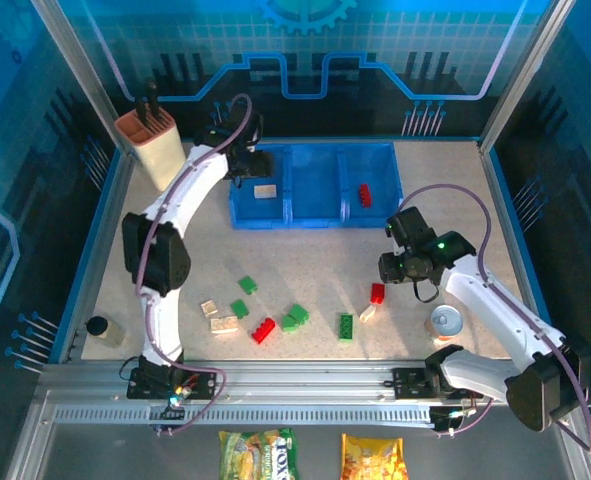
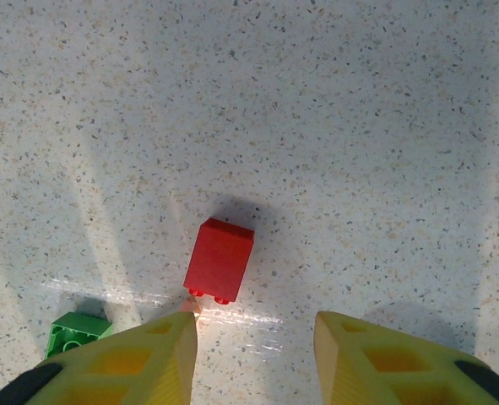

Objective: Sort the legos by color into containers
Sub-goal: Place the lego in the container, then pick up the lego from the center of the table.

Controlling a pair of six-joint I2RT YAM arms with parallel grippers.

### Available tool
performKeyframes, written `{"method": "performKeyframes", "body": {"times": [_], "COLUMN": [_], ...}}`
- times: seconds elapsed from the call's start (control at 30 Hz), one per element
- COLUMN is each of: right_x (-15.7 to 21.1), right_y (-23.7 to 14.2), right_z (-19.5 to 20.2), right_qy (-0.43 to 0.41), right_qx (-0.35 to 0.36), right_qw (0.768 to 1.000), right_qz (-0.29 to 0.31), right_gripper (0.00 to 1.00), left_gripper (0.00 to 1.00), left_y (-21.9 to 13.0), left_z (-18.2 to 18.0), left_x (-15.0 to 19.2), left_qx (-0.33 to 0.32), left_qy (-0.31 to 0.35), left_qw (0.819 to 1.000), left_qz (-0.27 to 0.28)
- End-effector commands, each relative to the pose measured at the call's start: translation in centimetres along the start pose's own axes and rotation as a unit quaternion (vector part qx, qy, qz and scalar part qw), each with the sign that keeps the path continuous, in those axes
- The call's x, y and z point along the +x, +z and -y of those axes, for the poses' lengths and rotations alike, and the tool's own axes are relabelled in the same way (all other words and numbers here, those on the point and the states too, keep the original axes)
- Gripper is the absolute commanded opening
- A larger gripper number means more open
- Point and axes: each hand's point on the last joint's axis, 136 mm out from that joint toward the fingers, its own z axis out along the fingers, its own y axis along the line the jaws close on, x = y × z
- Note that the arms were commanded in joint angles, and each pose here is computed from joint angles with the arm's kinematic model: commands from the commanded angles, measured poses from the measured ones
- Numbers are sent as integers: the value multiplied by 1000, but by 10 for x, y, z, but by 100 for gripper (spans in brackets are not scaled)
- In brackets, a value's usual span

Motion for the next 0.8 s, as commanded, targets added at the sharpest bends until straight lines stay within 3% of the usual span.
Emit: {"method": "performKeyframes", "body": {"times": [0.0, 0.33, 0.57, 0.77], "right_x": [5, 21, 37, 37], "right_y": [-8, 6, 21, 30], "right_z": [2, 0, -8, -14], "right_qy": [19, 79, 98, 102], "right_qx": [5, 1, -7, 2], "right_qw": [1000, 997, 994, 993], "right_qz": [-4, -24, -42, -52], "right_gripper": [44, 45, 45, 45], "left_gripper": [76, 78, 80, 81], "left_y": [-24, -67, -70, -64], "left_z": [2, -9, -24, -42], "left_x": [21, 94, 138, 152], "left_qx": [30, 91, 128, 128], "left_qy": [-3, 15, 2, -10], "left_qw": [999, 994, 989, 990], "left_qz": [-21, -66, -72, -56]}}
